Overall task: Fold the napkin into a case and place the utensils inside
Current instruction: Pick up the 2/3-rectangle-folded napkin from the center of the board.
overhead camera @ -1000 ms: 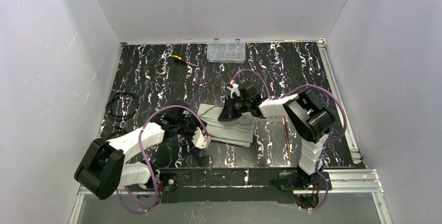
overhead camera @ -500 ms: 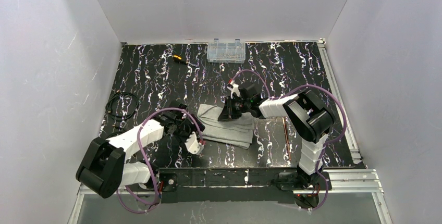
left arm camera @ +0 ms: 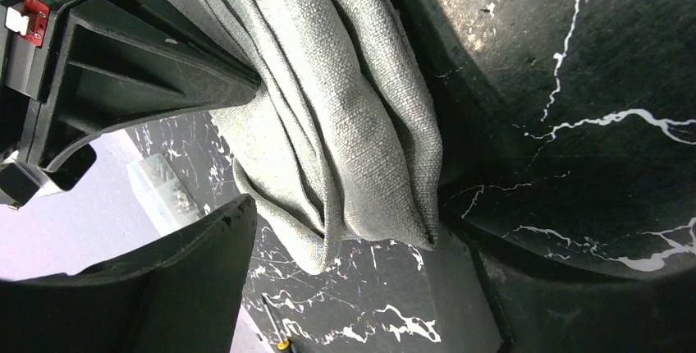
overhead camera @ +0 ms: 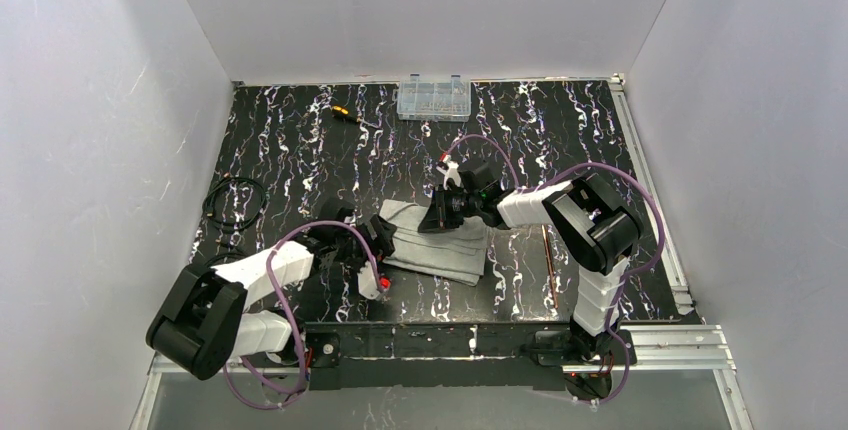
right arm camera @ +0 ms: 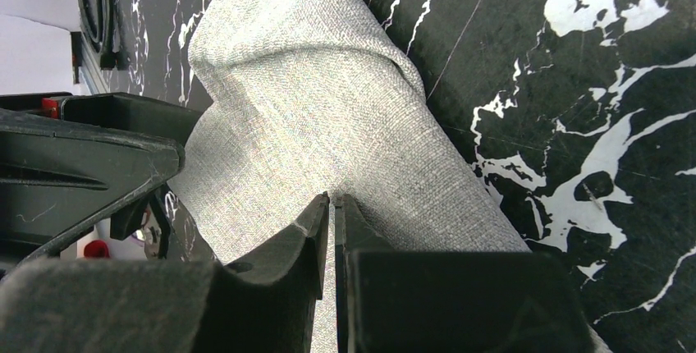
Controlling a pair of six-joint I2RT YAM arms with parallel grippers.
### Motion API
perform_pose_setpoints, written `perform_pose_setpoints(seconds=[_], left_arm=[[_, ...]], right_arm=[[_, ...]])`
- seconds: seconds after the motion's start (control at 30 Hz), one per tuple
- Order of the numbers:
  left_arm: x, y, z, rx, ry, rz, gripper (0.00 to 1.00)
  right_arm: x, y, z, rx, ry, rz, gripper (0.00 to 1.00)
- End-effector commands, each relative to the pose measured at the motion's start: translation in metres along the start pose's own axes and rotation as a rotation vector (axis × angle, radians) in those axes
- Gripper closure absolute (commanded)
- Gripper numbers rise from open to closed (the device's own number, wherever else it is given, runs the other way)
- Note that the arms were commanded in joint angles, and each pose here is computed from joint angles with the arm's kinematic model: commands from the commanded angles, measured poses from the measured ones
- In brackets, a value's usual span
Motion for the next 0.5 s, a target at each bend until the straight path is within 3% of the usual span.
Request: perform_pose_setpoints(seconds=[0.0,0.27,0.47], left_arm=[[-0.012,0.004,-0.022,-0.102,-0.078,0.002,0.3],[0.009,-0.002,-0.01,-0.075,-0.292,-0.015,0.36],[-0.004,-0.004,-0.03,-0.123,-0.263,-0.018,0.45]], right_arm=[[-0.03,0.003,0.032,0.088,0.061,0.097,0.82],[-0.032,0.002,0.033,0.079,0.072,0.112,0.85],[-0.035,0.001,0.037,0.07,0.091,0.113,0.85]])
Point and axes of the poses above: each gripper's point midway between its finger pads, its own y axis out along the fingers, its own x axis along the line the jaws close on, z = x × y, the point moved 2 cm from there along -y, back along the fingers, and after that the axes turned 11 degrees about y, right-handed, at the moved point
